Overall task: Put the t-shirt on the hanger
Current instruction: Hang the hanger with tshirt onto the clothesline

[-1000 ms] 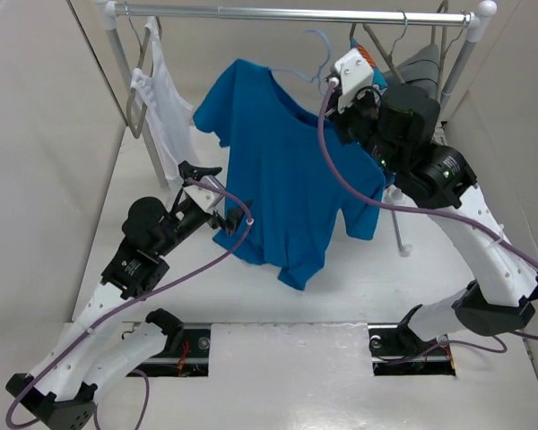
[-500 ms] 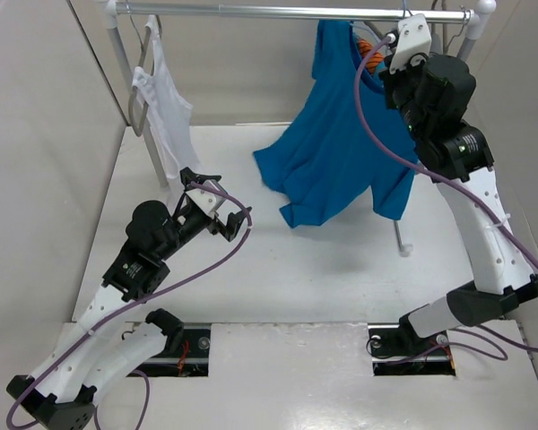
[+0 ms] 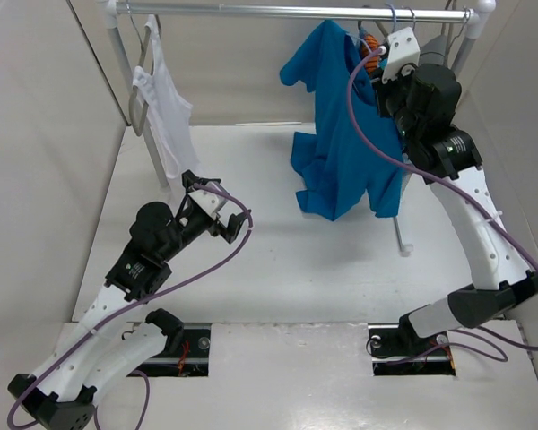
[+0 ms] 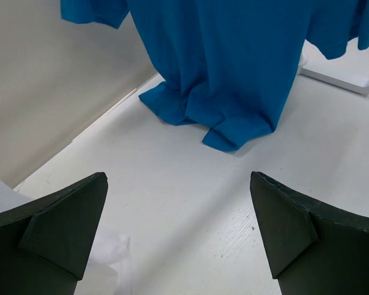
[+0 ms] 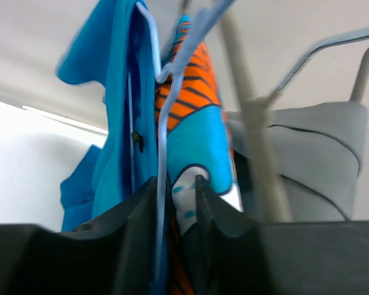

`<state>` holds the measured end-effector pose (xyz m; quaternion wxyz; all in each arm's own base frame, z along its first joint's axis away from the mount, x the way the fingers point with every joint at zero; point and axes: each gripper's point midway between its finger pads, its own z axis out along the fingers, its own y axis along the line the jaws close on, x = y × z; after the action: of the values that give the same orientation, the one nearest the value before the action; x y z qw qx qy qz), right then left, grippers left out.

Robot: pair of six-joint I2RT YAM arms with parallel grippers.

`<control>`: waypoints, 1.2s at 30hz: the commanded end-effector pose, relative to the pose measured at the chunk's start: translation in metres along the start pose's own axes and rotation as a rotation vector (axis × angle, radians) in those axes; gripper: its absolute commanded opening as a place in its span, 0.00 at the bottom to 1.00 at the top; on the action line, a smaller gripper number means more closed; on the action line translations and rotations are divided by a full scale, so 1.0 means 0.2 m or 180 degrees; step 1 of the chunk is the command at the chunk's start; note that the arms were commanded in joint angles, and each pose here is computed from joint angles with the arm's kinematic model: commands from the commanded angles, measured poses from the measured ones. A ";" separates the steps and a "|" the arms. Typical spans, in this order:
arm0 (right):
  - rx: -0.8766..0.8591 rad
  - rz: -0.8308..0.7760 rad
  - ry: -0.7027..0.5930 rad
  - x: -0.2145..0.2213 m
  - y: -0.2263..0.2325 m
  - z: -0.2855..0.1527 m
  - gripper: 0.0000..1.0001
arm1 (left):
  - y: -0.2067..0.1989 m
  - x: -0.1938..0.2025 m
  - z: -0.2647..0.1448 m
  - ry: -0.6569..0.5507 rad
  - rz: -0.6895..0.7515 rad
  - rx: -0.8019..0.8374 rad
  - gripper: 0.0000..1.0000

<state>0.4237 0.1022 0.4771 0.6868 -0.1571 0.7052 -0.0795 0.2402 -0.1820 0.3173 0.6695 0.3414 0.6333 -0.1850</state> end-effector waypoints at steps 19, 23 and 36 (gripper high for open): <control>-0.0410 -0.0055 0.0249 0.40 0.21 -0.81 1.00 | -0.05 0.31 0.00 0.0239 -0.0097 -0.0035 1.00; -0.0577 0.0352 0.0930 0.94 0.34 -0.98 1.00 | -0.07 0.50 0.00 0.0450 -0.0227 -0.0109 1.00; -0.0767 0.1609 0.1645 1.90 0.68 -1.31 1.00 | -0.08 0.76 -0.01 0.0667 -0.0385 -0.0307 1.00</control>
<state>0.1483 0.0635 0.0875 0.4637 -0.0955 0.8770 0.0822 0.2392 -0.1609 0.1487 0.5695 0.3126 0.7454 -0.1496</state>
